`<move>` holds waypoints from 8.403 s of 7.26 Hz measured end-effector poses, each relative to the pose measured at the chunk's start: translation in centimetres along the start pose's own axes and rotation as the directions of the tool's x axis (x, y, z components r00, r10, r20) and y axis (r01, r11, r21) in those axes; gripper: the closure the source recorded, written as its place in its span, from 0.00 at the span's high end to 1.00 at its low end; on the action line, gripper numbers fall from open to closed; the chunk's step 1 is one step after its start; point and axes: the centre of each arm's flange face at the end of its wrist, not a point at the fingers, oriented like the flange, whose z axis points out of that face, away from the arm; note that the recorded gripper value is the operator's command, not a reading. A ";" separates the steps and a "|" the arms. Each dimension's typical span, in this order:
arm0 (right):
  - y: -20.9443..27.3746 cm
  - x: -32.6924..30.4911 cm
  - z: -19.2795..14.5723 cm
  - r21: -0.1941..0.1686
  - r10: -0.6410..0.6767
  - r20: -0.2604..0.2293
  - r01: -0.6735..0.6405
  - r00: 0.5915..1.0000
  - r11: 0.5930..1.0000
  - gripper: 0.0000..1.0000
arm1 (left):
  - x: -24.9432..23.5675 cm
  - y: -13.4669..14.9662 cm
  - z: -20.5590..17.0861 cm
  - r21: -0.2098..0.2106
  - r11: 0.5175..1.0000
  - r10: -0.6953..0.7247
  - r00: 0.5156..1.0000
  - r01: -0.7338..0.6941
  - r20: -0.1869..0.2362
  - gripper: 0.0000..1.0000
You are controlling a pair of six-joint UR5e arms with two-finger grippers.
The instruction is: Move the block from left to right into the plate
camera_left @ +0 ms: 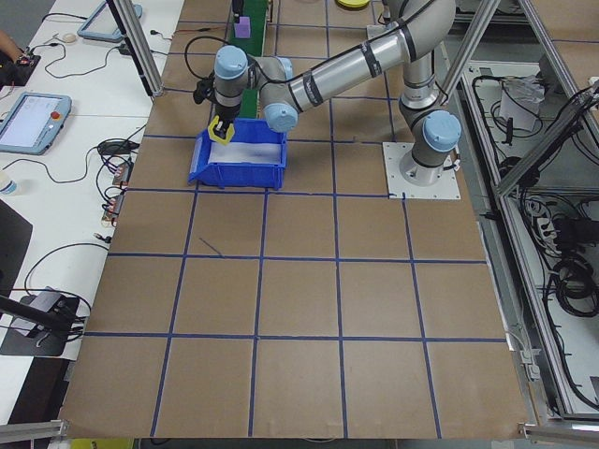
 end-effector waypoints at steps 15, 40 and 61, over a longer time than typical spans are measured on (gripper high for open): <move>14.3 30.8 -14.2 -0.062 -0.114 -0.365 0.098 0.924 0.993 0.26 | 12.9 -1.4 4.4 -0.101 0.993 -0.059 0.997 0.063 0.045 1.00; 1.8 -1.2 -1.7 0.231 0.126 0.089 -0.143 0.988 0.962 1.00 | 12.3 5.6 -12.7 -0.346 0.924 -0.110 0.979 0.164 0.172 1.00; 1.8 -1.1 2.2 0.153 0.218 0.171 -0.245 0.961 0.958 0.99 | 12.2 5.6 -12.7 -0.346 0.925 -0.104 0.980 0.159 0.172 1.00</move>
